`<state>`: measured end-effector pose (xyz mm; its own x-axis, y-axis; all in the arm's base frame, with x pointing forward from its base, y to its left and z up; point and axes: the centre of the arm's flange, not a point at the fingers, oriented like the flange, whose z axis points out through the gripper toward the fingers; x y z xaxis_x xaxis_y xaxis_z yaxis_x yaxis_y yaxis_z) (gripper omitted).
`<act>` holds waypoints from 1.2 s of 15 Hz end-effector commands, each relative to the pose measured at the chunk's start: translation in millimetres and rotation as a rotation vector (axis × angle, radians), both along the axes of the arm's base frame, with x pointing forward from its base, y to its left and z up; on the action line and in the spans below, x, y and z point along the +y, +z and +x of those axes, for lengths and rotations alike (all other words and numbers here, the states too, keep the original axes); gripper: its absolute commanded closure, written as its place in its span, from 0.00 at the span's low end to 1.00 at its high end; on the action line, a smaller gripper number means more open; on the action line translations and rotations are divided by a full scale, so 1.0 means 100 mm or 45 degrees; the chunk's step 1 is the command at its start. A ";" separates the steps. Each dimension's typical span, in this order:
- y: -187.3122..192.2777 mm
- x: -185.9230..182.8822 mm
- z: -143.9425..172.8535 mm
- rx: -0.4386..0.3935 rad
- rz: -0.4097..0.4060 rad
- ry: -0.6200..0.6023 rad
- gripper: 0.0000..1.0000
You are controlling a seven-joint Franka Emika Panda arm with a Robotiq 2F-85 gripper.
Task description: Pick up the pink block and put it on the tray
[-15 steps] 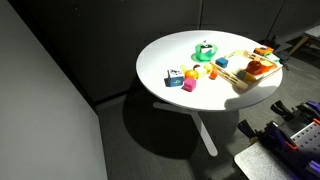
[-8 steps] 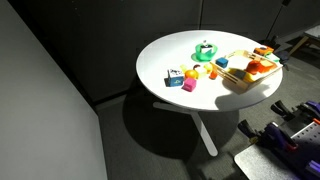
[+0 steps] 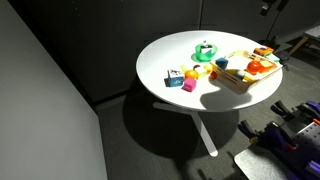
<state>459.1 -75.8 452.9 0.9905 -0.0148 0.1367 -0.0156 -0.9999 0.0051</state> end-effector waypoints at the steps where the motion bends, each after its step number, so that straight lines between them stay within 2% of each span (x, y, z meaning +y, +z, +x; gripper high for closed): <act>1: -0.01 0.14 0.24 0.079 0.068 0.036 0.00; 5: -0.19 0.35 0.40 0.150 0.091 0.049 0.00; 10: -0.57 0.63 0.57 0.189 0.066 0.099 0.00; 17: -0.92 0.88 0.66 0.184 0.061 0.115 0.00; 18: -0.93 0.85 0.58 0.196 0.048 0.145 0.00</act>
<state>517.3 9.3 359.4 0.9952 0.0966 -0.0154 0.0959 -0.9946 -0.0385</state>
